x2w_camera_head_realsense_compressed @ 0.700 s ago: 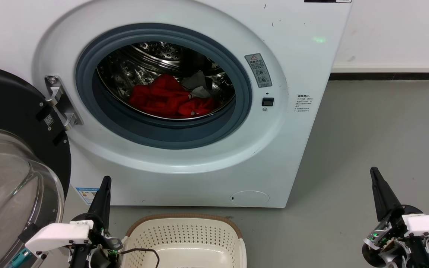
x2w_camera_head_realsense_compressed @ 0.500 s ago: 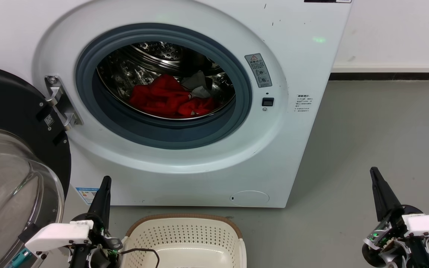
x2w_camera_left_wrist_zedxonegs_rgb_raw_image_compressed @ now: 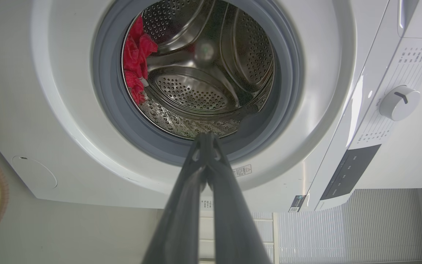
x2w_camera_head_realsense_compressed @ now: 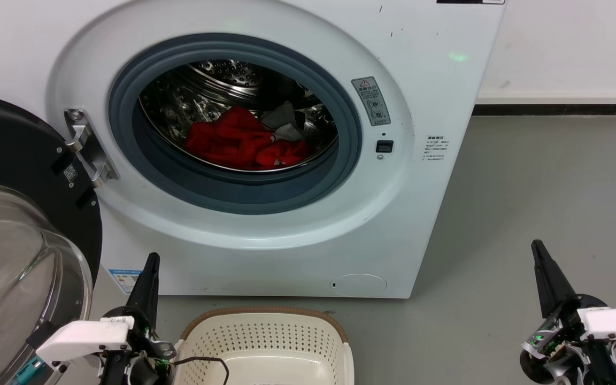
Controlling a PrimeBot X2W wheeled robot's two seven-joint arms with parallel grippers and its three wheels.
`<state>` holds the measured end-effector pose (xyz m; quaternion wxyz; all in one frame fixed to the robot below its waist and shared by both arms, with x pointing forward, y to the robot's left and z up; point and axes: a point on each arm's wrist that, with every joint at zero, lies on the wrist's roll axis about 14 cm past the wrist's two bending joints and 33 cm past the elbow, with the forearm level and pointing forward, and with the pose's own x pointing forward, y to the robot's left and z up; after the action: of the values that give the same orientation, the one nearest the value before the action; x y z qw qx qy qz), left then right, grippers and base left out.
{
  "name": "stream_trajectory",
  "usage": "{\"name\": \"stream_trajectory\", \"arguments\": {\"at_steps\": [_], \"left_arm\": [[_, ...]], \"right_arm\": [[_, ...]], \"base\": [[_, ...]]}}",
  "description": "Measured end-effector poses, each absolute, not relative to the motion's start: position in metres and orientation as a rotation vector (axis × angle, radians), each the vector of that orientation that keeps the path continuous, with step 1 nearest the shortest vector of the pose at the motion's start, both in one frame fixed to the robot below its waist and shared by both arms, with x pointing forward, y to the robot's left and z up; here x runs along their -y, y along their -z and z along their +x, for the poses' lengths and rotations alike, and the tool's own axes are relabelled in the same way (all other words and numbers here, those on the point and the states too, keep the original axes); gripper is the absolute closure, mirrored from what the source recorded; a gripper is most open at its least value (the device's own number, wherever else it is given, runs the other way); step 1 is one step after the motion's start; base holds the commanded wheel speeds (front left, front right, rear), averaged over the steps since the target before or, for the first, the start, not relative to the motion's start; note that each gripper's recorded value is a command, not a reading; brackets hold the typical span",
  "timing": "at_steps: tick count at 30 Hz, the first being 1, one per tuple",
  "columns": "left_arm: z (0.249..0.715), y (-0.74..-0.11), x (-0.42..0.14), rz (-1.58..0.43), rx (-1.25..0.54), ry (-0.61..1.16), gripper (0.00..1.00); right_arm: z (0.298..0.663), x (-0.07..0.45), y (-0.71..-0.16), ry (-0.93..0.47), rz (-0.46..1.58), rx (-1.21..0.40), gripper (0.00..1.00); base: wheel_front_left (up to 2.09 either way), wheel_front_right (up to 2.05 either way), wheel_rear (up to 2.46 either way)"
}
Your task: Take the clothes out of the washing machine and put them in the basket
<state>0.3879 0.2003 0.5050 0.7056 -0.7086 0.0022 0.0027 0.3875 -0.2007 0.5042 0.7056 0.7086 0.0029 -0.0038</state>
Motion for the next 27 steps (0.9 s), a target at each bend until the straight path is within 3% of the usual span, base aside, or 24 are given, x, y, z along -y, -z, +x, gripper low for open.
{"name": "stream_trajectory", "arguments": {"at_steps": [1,16,27], "left_arm": [[0.388,-0.505,-0.200,-1.575,-0.005,-0.006,0.00],[0.384,-0.492,-0.191,-1.531,-0.035,-0.041,0.00],[0.391,-0.510,-0.186,-1.331,0.005,0.000,0.00]], "right_arm": [[0.387,0.201,-0.504,0.008,1.575,-0.006,0.00],[0.380,0.205,-0.495,0.064,1.524,0.007,0.00],[0.380,0.209,-0.505,0.064,1.349,0.043,0.00]], "base": [[0.00,0.00,0.00],[0.00,0.00,0.00],[0.00,0.00,0.00]]}}
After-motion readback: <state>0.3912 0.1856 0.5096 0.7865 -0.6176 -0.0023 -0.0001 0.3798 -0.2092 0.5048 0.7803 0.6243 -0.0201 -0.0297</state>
